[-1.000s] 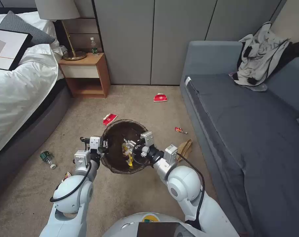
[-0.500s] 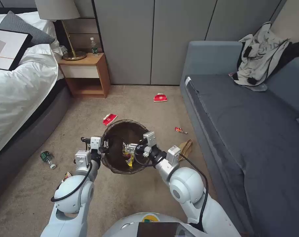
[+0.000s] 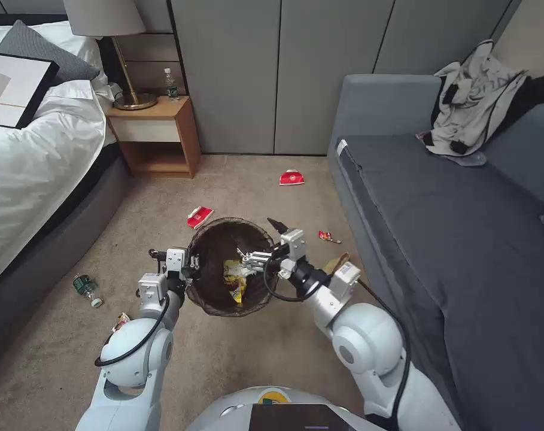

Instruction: Pick up the trash bin, then pick up the garbage from the floor and place it into the trash bin.

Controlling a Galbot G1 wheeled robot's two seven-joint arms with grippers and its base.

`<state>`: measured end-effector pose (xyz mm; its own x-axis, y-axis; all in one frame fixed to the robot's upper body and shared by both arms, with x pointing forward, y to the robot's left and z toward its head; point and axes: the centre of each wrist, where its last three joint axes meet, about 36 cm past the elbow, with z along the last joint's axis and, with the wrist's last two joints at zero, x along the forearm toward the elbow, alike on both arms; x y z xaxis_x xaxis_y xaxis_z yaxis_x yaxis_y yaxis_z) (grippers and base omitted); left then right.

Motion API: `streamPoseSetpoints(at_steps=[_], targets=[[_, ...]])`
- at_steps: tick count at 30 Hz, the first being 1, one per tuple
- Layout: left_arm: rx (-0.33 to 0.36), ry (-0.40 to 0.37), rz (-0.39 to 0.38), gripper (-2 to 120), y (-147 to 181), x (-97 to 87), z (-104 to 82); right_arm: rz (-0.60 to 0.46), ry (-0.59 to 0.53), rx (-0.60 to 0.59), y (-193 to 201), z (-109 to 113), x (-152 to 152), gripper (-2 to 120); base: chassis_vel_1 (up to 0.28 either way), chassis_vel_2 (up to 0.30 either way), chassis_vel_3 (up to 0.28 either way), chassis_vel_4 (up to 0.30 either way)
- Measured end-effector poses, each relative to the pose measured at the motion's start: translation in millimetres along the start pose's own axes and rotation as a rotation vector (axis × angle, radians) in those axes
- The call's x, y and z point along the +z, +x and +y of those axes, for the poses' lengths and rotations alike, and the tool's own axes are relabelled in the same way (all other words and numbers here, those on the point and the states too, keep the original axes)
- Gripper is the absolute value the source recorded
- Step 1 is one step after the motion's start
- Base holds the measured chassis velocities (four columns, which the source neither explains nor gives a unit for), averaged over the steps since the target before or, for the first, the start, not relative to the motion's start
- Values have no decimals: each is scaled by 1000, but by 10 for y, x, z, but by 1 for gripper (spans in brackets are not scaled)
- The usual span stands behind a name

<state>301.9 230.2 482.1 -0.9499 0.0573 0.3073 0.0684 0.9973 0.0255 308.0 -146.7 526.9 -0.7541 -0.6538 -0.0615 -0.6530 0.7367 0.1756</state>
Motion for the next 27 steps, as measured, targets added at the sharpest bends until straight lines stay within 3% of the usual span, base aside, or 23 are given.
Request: streamPoseSetpoints(at_steps=[13,16,25,27], targets=[[-1,-2,-5,3,15,-13,-1,-86,38,62,232,-120,-308,100,0,0,0,0],[-2,0,-7,3,19,-19,8,-100,49,126,273,-155,-295,100,0,0,0,0],[-9,6,-13,3,30,-31,52,-142,188,483,381,-352,74,100,0,0,0,0],[-9,6,-13,3,30,-34,57,-140,199,506,402,-370,104,100,0,0,0,0]])
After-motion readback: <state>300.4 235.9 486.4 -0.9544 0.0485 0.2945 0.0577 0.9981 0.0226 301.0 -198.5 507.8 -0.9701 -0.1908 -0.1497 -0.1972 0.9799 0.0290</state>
